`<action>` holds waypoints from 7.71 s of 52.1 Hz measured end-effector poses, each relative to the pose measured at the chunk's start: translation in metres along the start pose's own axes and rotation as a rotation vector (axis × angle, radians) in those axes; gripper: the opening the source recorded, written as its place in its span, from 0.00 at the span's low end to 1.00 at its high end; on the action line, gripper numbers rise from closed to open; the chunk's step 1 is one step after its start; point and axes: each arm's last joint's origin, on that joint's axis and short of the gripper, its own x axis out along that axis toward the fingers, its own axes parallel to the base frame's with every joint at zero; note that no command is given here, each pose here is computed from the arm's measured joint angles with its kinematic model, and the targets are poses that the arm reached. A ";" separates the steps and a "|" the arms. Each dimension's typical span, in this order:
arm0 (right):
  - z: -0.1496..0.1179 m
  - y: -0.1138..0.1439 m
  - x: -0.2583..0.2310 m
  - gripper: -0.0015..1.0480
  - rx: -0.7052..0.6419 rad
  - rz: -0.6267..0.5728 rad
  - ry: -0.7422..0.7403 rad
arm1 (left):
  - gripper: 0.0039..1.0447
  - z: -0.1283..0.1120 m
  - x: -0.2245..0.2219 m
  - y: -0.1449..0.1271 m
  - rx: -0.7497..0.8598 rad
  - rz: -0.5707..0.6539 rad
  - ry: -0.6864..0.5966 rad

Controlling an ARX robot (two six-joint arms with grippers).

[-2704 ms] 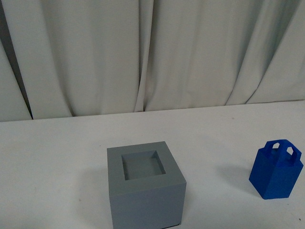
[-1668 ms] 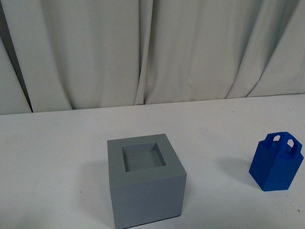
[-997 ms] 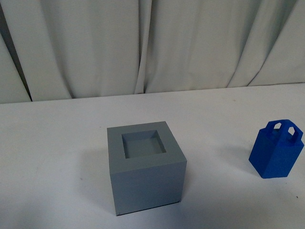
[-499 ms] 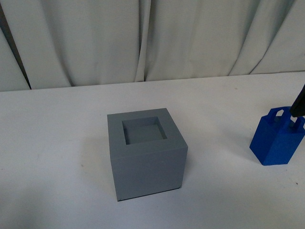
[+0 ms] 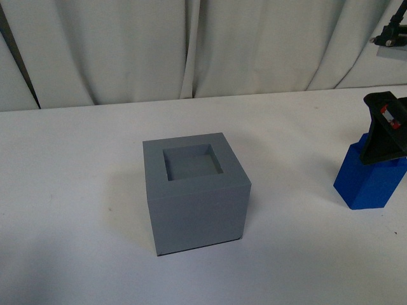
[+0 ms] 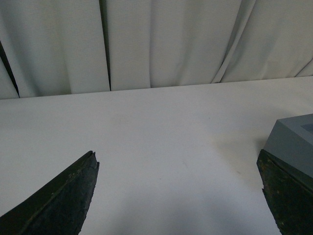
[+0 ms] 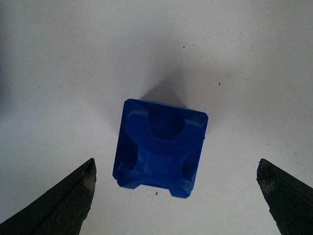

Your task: Insert blue part into gray base

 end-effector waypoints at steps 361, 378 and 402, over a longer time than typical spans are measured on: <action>0.106 0.162 -0.018 0.46 -1.409 0.598 -0.065 | 0.94 0.000 0.000 0.000 0.000 0.000 0.000; 0.101 0.161 -0.018 0.46 -1.434 0.602 -0.041 | 0.94 0.000 0.000 0.000 0.000 0.000 0.000; 0.096 0.162 -0.010 0.65 -1.432 0.620 -0.039 | 0.94 0.000 0.000 0.000 0.000 0.000 0.000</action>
